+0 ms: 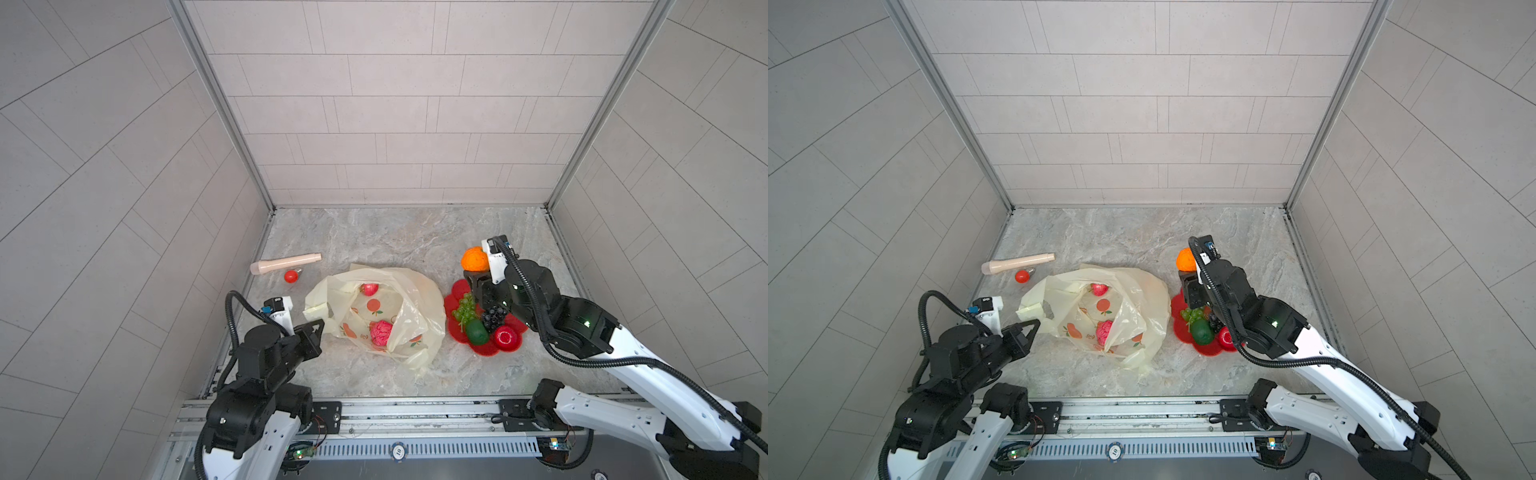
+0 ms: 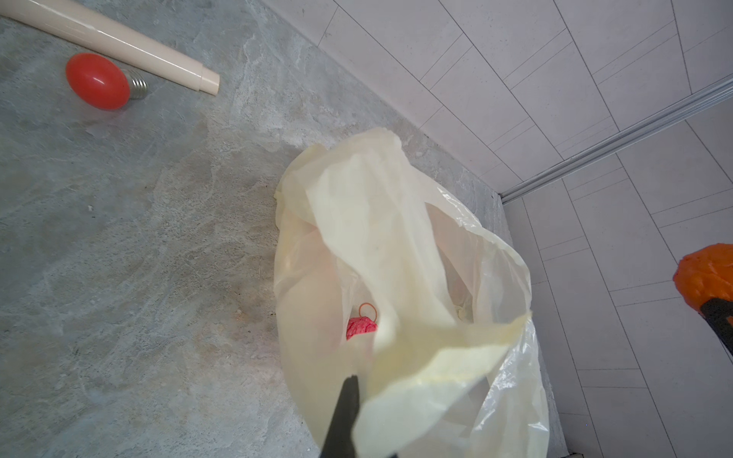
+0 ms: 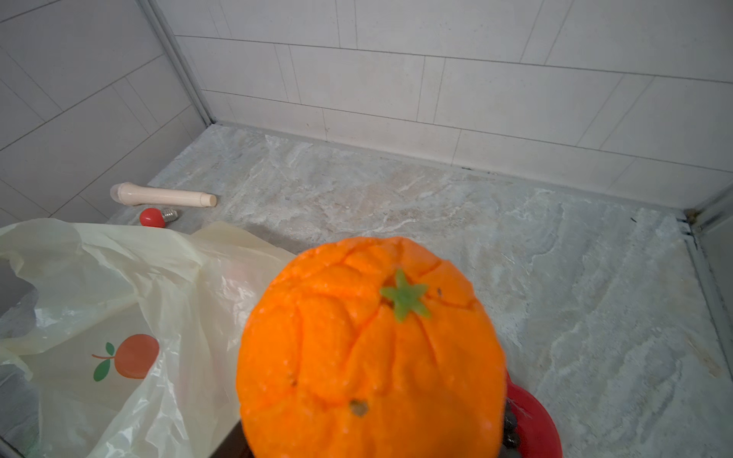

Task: Take fruits out of the plastic bag
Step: Place the fake fruit on the plate.

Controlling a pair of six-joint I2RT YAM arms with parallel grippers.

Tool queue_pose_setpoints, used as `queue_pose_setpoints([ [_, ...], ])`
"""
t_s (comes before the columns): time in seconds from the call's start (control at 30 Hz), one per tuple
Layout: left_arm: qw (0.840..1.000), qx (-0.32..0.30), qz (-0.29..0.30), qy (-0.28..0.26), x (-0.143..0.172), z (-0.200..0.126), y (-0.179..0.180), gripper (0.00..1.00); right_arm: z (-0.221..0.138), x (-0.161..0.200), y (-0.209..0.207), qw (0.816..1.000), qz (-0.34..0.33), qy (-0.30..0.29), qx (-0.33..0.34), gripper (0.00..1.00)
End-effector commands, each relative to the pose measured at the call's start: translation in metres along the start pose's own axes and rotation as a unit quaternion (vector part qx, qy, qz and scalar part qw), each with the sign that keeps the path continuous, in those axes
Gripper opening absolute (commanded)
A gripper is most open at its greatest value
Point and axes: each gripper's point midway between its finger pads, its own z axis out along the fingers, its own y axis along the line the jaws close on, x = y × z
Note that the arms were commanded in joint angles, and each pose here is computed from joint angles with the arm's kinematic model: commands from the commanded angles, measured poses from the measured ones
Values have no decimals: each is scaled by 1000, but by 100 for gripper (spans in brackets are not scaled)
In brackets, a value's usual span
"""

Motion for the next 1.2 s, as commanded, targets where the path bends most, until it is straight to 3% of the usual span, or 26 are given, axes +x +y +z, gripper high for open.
queue_pose_setpoints([
  [0.0,1000,23,15,1,-6,1,-12,0,-3,26,-29,997,15,54,44,47],
  [0.37,998,49,26,14,-5,7,-22,0,46,101,-61,970,86,223,51,47],
  [0.77,997,63,34,10,-11,13,-29,0,83,137,-72,955,103,274,56,47],
  [1.17,994,85,66,2,-17,27,-35,0,92,152,-69,938,102,328,55,47],
])
